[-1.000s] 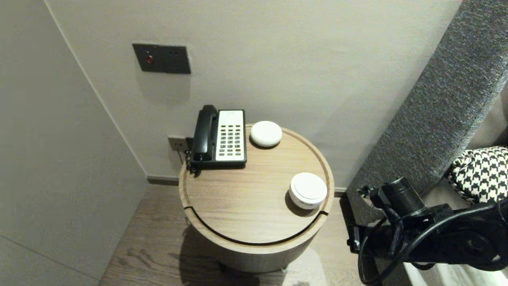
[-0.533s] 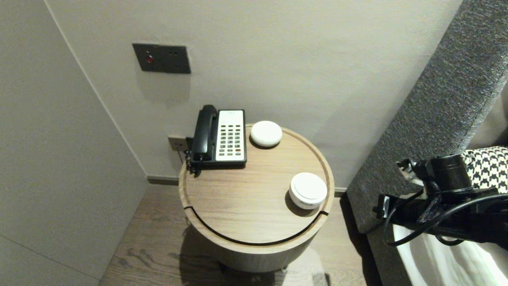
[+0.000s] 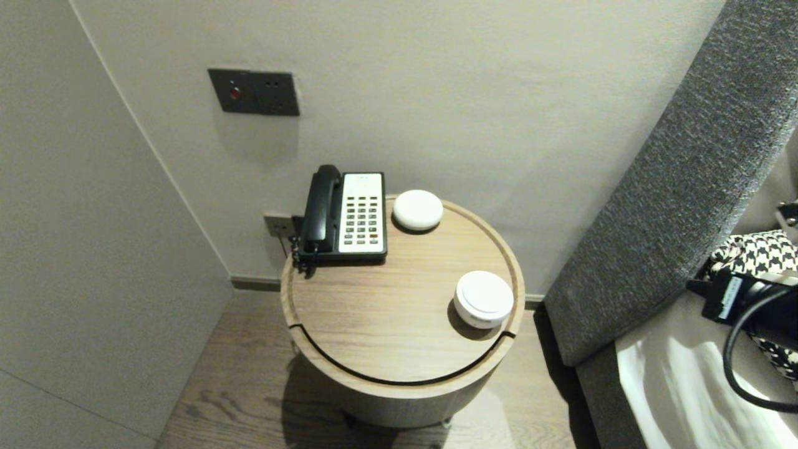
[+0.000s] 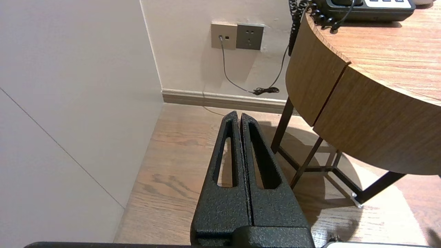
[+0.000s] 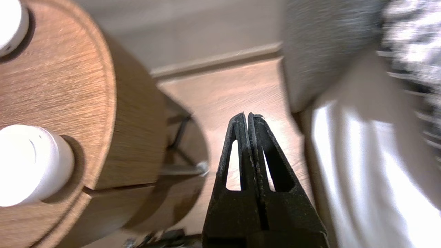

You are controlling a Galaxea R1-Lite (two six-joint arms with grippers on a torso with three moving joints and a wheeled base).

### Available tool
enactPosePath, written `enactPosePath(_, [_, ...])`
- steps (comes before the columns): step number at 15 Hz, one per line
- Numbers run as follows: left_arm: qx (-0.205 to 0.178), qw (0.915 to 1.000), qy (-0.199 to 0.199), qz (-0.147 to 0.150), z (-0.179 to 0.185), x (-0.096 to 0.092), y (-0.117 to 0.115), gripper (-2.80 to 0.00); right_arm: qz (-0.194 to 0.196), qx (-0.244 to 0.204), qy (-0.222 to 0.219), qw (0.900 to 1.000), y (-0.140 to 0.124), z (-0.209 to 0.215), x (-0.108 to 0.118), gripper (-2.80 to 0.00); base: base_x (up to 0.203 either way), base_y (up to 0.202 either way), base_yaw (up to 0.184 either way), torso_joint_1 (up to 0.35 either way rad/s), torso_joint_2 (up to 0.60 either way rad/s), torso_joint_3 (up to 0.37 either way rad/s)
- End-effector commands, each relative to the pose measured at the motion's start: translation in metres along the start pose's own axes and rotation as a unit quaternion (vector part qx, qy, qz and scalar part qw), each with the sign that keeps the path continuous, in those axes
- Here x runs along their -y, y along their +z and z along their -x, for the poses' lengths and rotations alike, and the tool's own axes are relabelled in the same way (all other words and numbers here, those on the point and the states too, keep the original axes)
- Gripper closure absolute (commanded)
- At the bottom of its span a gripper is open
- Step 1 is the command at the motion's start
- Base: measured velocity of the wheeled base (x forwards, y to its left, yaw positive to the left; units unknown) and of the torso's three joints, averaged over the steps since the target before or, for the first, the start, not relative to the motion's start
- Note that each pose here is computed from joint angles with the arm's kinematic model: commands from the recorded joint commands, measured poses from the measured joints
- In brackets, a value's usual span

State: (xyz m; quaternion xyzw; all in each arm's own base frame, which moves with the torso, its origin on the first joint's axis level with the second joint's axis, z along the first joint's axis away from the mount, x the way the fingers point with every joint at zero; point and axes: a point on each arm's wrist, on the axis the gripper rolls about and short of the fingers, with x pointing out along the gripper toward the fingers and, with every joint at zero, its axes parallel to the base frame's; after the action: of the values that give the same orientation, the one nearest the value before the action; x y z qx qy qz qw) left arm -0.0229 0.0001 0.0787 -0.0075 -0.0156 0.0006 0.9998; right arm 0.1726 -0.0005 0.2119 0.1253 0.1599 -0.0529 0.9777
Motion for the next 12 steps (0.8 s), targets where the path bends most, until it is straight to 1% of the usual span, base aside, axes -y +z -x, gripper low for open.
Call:
enactPosePath(1, [0.0,1.0,0.0,0.0,0.0,0.0,0.0,0.0,0.002,0.065,-0.004,0.998,-0.008,0.049,0.009,0.0,0.0,0.0,0.0,0.0,0.0,0.0])
enactPosePath(4, [0.0,1.0,0.001,0.0,0.0,0.0,0.0,0.0,0.019,0.08,-0.014,0.997,-0.044,0.081,0.02,0.0,0.0,0.0,0.0,0.0,0.0,0.0])
enactPosePath(7, [0.0,1.0,0.0,0.0,0.0,0.0,0.0,0.0,0.042,0.057,-0.011,0.997,-0.088,0.099,0.032,0.0,0.0,0.0,0.0,0.0,0.0,0.0])
enactPosePath(8, [0.0,1.0,0.001,0.0,0.0,0.0,0.0,0.0,0.049,0.06,-0.003,0.997,-0.099,0.104,0.035,0.0,0.0,0.0,0.0,0.0,0.0,0.0])
enactPosePath(10, [0.0,1.0,0.0,0.0,0.0,0.0,0.0,0.0,0.059,0.091,0.028,0.994,-0.116,0.119,0.04,0.0,0.0,0.0,0.0,0.0,0.0,0.0])
enactPosePath(11, [0.0,1.0,0.0,0.0,0.0,0.0,0.0,0.0,0.075,0.083,0.031,0.993,-0.131,0.119,0.044,0.0,0.0,0.0,0.0,0.0,0.0,0.0])
enactPosePath(12, [0.0,1.0,0.0,0.0,0.0,0.0,0.0,0.0,0.102,0.078,0.03,0.991,-0.143,0.118,0.047,0.0,0.0,0.0,0.0,0.0,0.0,0.0])
